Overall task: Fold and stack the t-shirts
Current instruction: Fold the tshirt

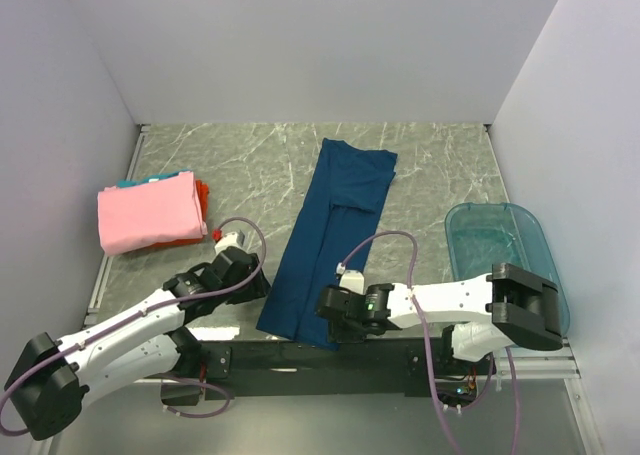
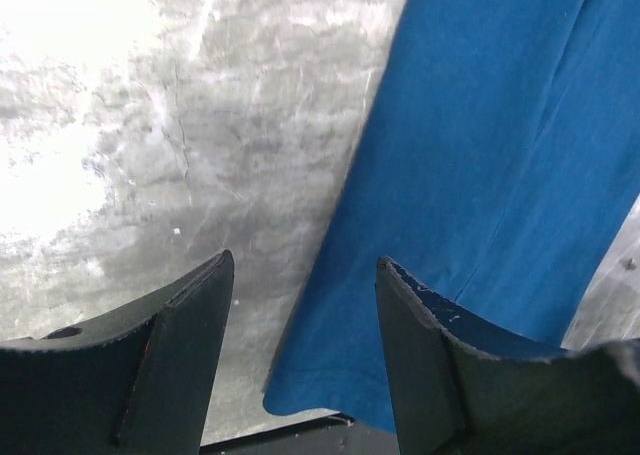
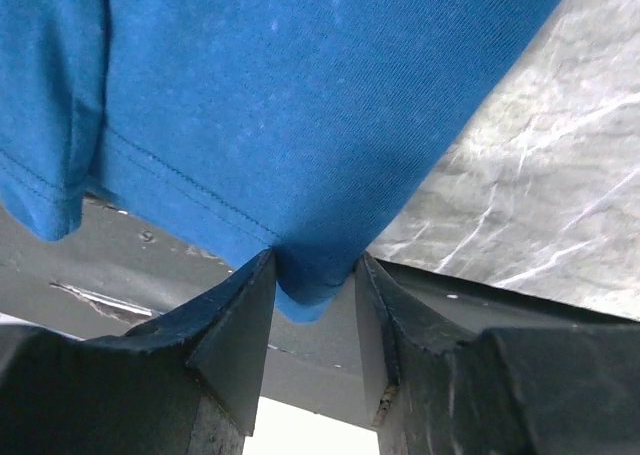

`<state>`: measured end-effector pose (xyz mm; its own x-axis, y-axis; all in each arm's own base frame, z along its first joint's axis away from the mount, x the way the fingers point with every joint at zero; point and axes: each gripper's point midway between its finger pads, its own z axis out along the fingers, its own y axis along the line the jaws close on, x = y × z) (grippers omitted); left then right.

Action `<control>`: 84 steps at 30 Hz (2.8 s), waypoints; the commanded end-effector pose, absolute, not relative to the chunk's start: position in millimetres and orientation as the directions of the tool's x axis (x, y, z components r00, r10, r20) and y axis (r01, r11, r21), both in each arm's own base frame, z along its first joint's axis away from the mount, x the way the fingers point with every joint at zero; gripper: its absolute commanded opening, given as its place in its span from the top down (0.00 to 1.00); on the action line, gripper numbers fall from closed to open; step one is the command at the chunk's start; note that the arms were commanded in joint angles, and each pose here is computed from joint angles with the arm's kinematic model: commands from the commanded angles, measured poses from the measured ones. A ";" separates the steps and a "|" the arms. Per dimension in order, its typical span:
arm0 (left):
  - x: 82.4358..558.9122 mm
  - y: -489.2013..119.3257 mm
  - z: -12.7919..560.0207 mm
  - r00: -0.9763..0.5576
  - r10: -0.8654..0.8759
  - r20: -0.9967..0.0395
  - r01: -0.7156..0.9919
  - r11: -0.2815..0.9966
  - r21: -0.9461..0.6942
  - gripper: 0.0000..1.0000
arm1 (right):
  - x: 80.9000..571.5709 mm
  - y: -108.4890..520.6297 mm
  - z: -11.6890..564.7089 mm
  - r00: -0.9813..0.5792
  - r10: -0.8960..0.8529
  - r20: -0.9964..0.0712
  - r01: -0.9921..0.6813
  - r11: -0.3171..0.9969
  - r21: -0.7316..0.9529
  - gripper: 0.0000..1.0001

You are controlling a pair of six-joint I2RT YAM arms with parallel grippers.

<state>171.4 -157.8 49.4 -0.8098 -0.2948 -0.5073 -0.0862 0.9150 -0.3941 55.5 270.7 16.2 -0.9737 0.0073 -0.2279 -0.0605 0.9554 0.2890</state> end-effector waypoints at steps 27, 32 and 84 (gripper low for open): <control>125.1 -181.9 45.2 -0.854 -0.194 -0.482 0.000 0.928 -0.373 0.48 | 31.8 238.4 0.6 -0.964 0.085 -0.251 0.033 0.978 0.206 0.94; 110.0 -188.8 39.0 -0.883 -0.159 -0.442 0.028 0.922 -0.387 0.49 | 32.8 233.5 1.9 -0.961 0.104 -0.257 0.048 0.975 0.218 0.98; 84.6 -181.2 15.7 -0.896 -0.170 -0.410 -0.004 0.927 -0.375 0.90 | 33.2 219.5 -2.0 -0.957 0.121 -0.264 0.069 0.978 0.199 1.00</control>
<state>80.1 -178.7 16.3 -0.9090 -0.1626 -0.3838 -0.0140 0.9322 -0.3617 39.7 248.4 12.8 -0.9511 0.1726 -0.2563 0.0838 0.9424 0.3237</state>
